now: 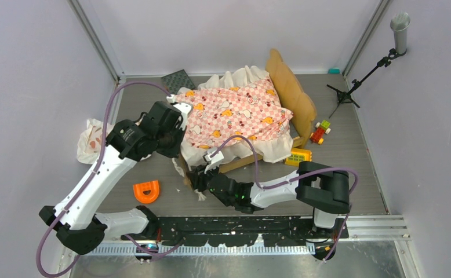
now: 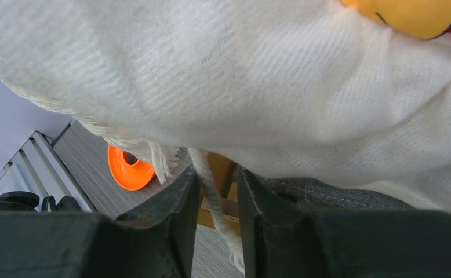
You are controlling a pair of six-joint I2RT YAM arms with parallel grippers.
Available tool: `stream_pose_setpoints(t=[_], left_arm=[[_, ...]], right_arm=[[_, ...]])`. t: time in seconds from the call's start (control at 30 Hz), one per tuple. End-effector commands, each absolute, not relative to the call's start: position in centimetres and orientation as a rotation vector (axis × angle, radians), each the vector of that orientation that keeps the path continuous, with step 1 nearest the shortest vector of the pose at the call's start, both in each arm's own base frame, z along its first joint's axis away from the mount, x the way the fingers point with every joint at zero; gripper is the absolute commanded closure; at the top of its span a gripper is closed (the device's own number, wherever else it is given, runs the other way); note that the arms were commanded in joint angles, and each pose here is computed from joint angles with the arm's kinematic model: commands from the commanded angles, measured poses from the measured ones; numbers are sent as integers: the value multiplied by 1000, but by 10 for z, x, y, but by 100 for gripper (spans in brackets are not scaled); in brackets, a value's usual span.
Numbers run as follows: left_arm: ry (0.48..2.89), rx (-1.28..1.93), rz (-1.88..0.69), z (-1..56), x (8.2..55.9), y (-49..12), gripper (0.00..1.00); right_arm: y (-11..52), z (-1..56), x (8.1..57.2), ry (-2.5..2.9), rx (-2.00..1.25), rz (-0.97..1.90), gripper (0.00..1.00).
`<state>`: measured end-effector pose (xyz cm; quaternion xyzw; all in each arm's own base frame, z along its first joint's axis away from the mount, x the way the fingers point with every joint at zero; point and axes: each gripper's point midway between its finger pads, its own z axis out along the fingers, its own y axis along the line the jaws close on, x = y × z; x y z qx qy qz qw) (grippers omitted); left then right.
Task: Set up the pet bed
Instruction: Cross the ropes on the bed frame.
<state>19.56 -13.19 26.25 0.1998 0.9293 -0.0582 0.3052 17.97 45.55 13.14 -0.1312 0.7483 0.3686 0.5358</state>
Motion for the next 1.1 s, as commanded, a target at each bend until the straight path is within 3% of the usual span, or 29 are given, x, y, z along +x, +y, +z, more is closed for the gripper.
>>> stream_pose_setpoints(t=[0.0,0.2,0.3,0.77,1.07], left_arm=[[2379,513,-190,284,209,-137,100],[2376,506,-161,282,211,-130,100],[2381,516,-145,278,210,-127,100],[2360,421,-85,269,227,-120,100],[2348,355,-87,268,242,-121,100]], right_arm=[[460,150,189,1731,-255,893,67],[445,161,198,1720,-227,821,94],[434,178,208,1715,-219,748,99],[409,220,278,1745,-156,630,99],[407,230,292,1742,-177,634,99]])
